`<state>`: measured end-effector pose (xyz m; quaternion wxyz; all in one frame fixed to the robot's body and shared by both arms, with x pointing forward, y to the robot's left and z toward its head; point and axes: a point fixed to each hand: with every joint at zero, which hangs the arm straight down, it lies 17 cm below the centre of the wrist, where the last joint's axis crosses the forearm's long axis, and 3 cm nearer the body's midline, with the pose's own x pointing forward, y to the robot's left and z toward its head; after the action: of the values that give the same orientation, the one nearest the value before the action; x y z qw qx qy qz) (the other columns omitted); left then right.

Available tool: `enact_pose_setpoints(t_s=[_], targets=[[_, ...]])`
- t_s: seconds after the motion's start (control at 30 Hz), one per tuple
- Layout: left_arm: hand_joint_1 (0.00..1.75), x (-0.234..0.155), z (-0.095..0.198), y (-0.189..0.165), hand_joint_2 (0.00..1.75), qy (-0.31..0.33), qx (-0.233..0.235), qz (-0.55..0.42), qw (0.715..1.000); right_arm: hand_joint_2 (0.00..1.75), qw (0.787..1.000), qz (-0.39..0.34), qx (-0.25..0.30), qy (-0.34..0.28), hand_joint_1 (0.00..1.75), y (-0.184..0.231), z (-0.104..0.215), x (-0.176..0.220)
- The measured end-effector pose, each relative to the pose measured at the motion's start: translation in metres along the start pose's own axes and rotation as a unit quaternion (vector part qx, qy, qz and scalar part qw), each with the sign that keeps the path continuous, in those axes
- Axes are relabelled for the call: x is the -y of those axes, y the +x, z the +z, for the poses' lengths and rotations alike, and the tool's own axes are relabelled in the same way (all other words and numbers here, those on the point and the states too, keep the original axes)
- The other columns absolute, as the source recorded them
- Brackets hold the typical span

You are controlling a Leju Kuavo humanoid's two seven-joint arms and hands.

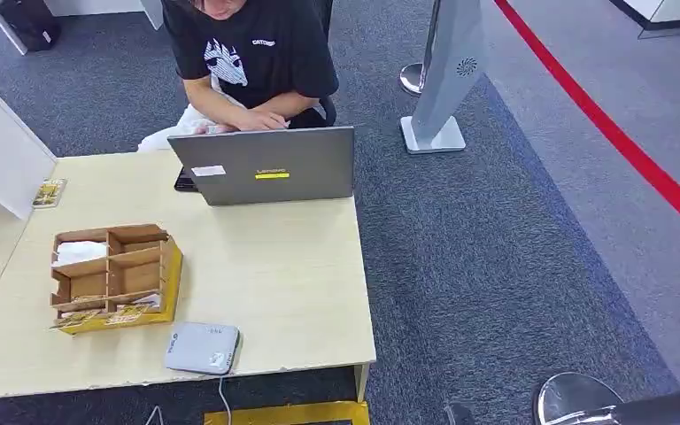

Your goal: Pass the card to the sensor for recognition and then transmit it.

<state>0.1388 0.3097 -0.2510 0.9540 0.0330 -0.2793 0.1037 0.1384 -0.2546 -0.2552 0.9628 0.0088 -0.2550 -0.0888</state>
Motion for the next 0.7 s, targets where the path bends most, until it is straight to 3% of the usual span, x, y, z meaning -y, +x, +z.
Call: enact_pose_setpoints(t_s=[0.03, 0.07, 0.43, 0.7], targets=[[0.00, 0.000, 0.000, 0.005, 1.75, -0.001, 0.010, 0.008, 1.000, 0.00, 1.000, -0.009, 0.006, 0.002, 0.00, 0.004, 0.000, -0.001], [0.00, 0.001, 0.000, 0.009, 1.75, -0.004, 0.021, 0.018, 1.000, 1.75, 1.000, -0.020, 0.013, 0.004, 0.00, 0.008, -0.001, -0.002], [0.00, 0.010, 0.006, 0.078, 1.75, -0.034, 0.148, 0.111, 0.982, 1.75, 0.988, -0.132, 0.074, 0.027, 0.00, 0.047, -0.001, -0.008], [0.00, -0.006, 0.026, 0.142, 1.75, -0.034, 0.257, 0.147, 0.955, 1.75, 0.973, -0.199, 0.108, 0.038, 0.00, 0.072, -0.001, -0.013]])
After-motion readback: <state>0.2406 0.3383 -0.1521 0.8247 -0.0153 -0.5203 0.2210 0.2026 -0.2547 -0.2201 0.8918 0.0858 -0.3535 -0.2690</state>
